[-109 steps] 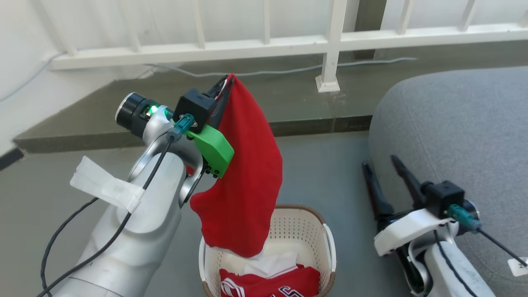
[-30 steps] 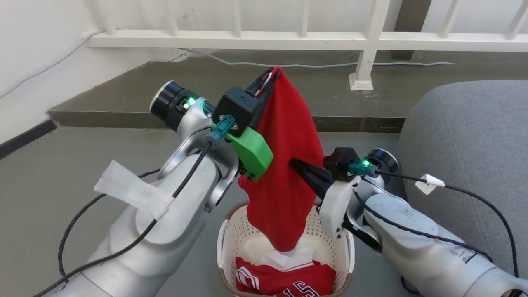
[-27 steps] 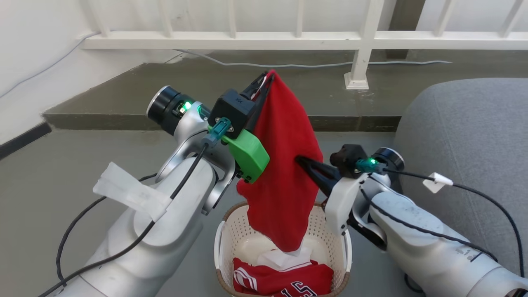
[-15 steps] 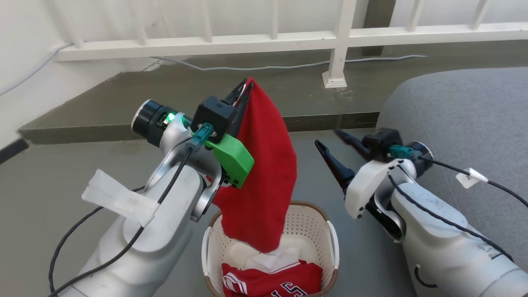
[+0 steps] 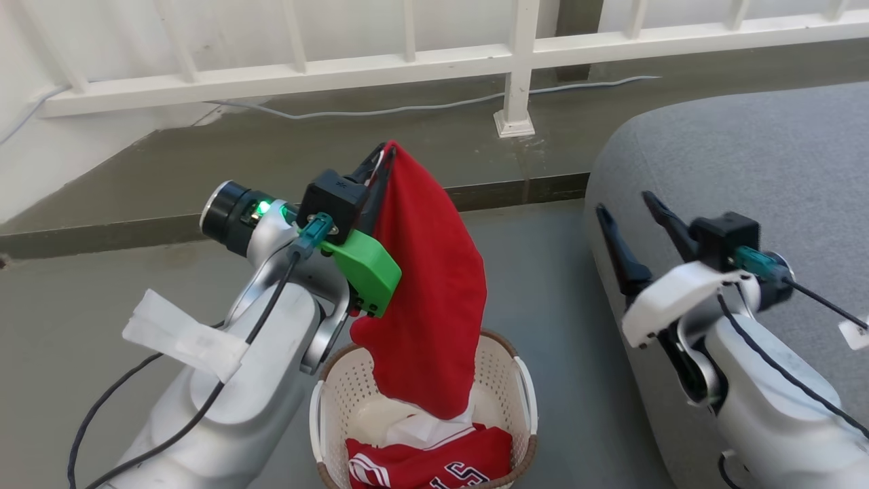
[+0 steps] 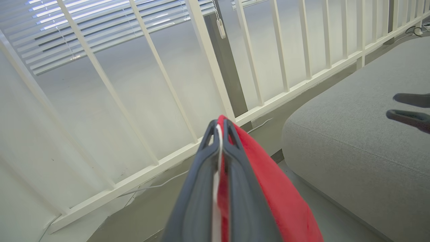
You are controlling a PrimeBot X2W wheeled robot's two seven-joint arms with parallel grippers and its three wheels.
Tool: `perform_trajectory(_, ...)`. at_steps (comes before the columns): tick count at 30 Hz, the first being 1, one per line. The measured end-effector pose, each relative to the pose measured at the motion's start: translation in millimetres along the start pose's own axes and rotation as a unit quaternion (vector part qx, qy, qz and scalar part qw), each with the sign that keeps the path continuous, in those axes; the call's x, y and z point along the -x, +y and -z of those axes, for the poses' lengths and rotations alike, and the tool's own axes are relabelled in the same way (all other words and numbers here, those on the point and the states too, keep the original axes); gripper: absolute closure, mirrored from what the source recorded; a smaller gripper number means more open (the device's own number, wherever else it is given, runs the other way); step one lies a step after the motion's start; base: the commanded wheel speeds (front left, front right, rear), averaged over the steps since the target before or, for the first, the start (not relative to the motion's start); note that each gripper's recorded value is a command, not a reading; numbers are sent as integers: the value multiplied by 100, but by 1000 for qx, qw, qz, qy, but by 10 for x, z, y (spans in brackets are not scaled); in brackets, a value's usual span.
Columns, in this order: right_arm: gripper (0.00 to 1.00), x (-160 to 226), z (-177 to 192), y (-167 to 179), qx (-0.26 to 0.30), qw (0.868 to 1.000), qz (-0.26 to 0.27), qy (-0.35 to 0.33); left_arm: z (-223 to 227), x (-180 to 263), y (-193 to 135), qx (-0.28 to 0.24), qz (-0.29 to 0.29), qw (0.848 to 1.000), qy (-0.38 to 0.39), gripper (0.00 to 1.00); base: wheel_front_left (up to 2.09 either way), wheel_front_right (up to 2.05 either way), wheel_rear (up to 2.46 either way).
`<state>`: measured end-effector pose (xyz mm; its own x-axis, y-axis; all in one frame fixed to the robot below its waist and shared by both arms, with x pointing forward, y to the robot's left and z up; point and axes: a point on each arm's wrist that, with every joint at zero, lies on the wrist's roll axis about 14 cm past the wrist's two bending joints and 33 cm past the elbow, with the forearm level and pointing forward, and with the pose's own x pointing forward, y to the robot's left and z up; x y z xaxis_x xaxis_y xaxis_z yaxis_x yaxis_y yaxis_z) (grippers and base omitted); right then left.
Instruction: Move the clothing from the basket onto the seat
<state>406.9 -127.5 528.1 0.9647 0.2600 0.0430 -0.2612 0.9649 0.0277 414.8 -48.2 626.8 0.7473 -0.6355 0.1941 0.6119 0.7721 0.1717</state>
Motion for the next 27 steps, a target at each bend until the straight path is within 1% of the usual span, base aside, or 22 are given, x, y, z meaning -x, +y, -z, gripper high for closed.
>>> perform_trajectory(7,0,267,-6,-303,-8,999,52,-10,4,-53,-12,1,2,1000,-4,100,0,0,0)
perform_trajectory(15,0,517,-127,-567,3,995,94,-33,46,-79,-103,9,13,1000,-1,100,0,0,0)
perform_trajectory(19,0,619,-149,-634,4,994,106,-39,60,-76,-108,10,14,1000,0,100,0,0,0)
perform_trajectory(27,0,752,-146,-666,-3,992,120,-43,79,-63,-78,9,8,1000,3,100,0,0,0)
